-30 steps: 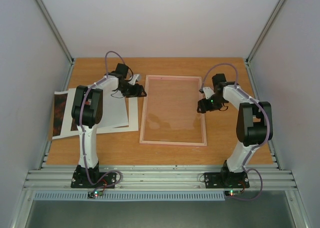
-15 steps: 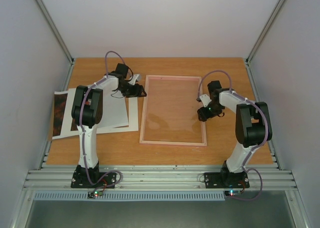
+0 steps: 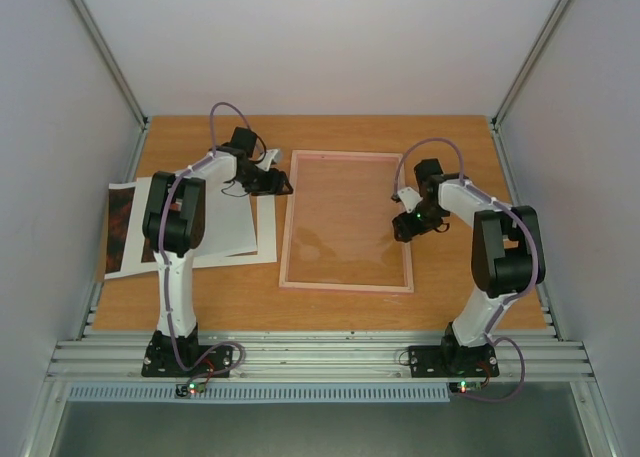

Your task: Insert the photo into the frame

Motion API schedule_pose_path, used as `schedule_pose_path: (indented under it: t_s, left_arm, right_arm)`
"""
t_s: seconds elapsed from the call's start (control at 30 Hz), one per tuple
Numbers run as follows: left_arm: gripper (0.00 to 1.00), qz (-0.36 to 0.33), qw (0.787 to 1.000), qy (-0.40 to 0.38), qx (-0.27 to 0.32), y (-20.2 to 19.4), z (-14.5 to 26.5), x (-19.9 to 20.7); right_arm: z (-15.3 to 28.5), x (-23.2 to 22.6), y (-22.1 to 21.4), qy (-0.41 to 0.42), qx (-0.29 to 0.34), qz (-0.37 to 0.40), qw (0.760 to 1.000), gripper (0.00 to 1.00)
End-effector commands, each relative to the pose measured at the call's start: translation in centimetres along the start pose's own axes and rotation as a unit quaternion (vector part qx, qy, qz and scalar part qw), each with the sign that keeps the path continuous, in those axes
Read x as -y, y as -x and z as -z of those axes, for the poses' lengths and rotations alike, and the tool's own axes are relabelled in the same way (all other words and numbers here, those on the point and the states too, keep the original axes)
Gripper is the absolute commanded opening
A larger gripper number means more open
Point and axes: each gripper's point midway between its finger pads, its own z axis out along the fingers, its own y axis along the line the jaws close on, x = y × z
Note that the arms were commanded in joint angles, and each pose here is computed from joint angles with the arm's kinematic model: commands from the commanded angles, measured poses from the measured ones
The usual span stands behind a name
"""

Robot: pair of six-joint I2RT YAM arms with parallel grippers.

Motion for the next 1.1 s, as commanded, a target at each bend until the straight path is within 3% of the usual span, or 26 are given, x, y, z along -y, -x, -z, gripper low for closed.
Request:
schedule_pose_path:
  t_s: [0.0,0.37,0.5,0.67,0.83,0.93,1.07]
  left_arm:
    - [0.64,-0.027,0.999,0.010,0.016,0.5,2.0,1.0]
    - [0.66,-0.149,0.986,0.063,0.028,-0.9,8.4,2.7]
    - [0.66,-0.198,0.978,0.063,-0.011,-3.8,10.3,3.3]
    - [0.65,-0.321,0.941,0.074,-0.074,-10.3,12.7,2.9]
    - [0.64,-0.451,0.881,0.045,-0.136,-18.0,12.8,2.3]
    - [0.62,-0.490,0.859,0.017,-0.149,-19.9,12.3,2.3]
    - [0.60,-0.504,0.849,0.029,-0.158,-19.6,10.7,1.6]
  right_arm:
    - [3.9,-1.0,2.5,0.038,0.059,-0.014,0.997,0.70]
    - [9.3,-2.0,7.1,0.101,0.166,-0.023,0.981,0.70]
    - [10.9,-3.0,8.1,0.130,0.191,-0.034,0.972,0.70]
    - [10.9,-3.4,7.9,0.143,0.190,-0.051,0.970,0.69]
    - [10.4,-3.7,7.5,0.151,0.188,-0.067,0.968,0.68]
    - [10.5,-3.8,7.1,0.152,0.186,-0.073,0.968,0.67]
    - [10.8,-4.1,7.0,0.155,0.189,-0.076,0.967,0.67]
